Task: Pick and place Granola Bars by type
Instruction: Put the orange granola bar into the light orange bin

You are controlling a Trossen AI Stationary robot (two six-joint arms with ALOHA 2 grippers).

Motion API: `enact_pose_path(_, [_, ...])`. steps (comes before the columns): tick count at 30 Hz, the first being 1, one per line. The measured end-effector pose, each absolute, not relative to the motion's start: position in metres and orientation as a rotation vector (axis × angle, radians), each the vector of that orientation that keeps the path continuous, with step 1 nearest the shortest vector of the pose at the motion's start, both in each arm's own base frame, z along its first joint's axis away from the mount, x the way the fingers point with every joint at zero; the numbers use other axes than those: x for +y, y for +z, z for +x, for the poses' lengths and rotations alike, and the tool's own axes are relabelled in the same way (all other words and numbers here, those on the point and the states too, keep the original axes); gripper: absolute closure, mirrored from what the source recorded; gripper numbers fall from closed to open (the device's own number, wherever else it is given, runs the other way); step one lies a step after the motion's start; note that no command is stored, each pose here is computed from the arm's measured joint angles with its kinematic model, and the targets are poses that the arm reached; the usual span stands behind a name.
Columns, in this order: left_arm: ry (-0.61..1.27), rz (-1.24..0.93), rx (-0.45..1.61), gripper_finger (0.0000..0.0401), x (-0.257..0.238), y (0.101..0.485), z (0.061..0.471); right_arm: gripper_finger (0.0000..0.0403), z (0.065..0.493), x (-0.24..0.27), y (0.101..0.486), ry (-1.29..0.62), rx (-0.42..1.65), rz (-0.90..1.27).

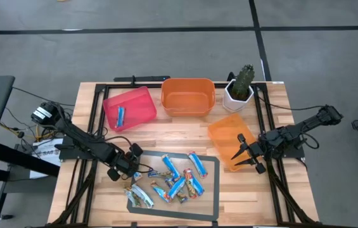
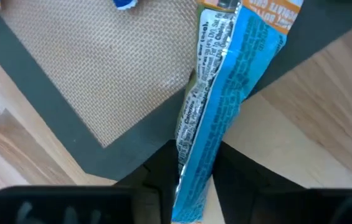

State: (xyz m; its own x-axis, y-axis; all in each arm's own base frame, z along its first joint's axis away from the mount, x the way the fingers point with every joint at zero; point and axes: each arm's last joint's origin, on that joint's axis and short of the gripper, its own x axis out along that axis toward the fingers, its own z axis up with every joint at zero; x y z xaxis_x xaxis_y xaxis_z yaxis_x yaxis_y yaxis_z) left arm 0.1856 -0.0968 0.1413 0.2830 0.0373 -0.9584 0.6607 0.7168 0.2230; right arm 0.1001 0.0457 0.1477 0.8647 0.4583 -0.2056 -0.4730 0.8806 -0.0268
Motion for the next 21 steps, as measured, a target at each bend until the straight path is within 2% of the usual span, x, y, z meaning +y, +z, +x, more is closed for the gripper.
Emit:
enact_pose_path(10, [-0.411, 0.602, 1.235, 0.0378, -0.0971, 0.1421, 0.1859, 0.0280, 0.1001, 0.0457, 0.1477, 0.488, 0.196, -0.077])
enact_pose_path(21, [-0.342, 0.482, 1.197, 0.0385, -0.0986, 0.1464, 0.1880, 0.0280, 0.1001, 0.0457, 0.1476, 0.488, 0.197, -0.077])
